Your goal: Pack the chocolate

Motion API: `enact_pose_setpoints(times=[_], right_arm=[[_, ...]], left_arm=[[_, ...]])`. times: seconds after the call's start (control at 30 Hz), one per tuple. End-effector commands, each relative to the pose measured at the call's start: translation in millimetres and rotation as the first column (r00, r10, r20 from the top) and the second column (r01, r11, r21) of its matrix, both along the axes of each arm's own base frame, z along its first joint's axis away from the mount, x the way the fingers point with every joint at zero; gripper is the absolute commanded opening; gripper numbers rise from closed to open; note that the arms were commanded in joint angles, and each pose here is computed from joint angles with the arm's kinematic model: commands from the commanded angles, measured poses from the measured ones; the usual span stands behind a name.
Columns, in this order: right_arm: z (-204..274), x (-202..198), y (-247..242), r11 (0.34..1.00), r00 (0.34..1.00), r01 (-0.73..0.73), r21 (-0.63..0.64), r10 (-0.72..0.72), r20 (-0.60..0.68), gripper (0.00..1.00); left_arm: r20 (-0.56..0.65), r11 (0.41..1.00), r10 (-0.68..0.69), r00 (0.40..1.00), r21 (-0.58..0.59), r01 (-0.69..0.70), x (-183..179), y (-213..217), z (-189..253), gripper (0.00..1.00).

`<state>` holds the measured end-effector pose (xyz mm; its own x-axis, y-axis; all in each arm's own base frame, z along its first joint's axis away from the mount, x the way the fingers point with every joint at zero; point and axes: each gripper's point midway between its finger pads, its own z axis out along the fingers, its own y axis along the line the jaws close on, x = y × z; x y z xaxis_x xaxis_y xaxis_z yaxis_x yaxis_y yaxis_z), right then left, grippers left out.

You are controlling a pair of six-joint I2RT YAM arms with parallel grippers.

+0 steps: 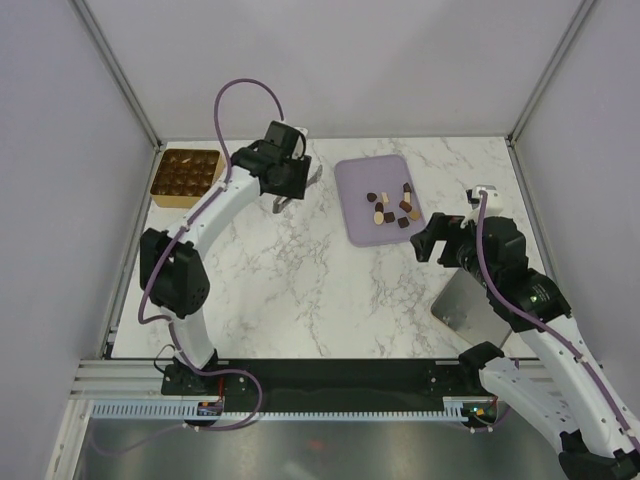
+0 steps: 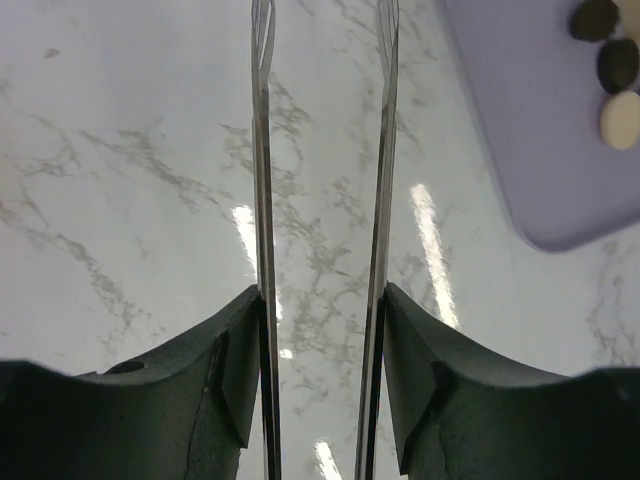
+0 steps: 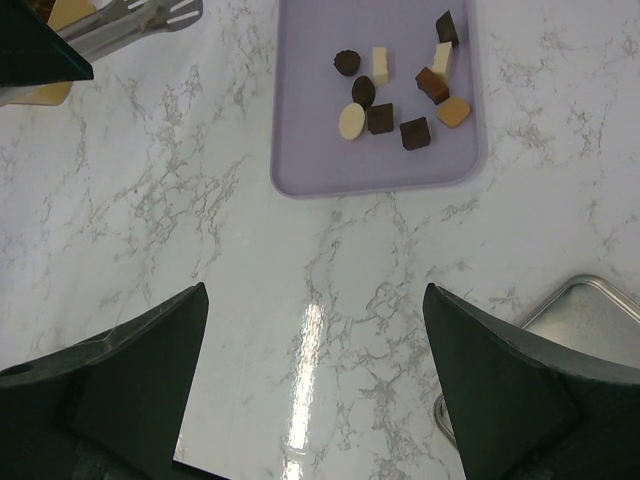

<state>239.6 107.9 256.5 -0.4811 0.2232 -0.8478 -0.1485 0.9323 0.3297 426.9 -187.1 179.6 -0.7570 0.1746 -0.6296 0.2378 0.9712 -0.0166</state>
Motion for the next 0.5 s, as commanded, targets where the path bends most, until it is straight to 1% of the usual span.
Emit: enact_pose_setpoints(times=[0.0,0.07,0.17,0.33,0.47], right_arm=[[7,-2,-6,1.0,1.0,0.021,-0.01,-0.021,0.015,0.97],[8,-2,-6,1.0,1.0,0.023,-0.009,-0.023,0.017,0.97],[10,-2,-6,1.0,0.999,0.024,-0.009,-0.024,0.022,0.98],[10,-1,-8,0.999,0.999,0.029,-0.021,-0.028,0.024,0.97],[10,-1,-9,0.999,0.999,0.03,-0.027,-0.029,0.026,0.97]], left_arm=[[0.068,0.985,-0.112,0.991,-0.127,0.12,-25,-53,31,0.55],[0.065,0.974,-0.174,0.983,-0.137,0.181,-42,-82,28,0.55],[0.053,0.962,-0.225,0.973,-0.147,0.231,-60,-112,24,0.55],[0.01,0.948,-0.289,0.957,-0.137,0.288,-86,-146,2,0.55],[-0.019,0.944,-0.306,0.952,-0.134,0.301,-95,-160,-15,0.55]])
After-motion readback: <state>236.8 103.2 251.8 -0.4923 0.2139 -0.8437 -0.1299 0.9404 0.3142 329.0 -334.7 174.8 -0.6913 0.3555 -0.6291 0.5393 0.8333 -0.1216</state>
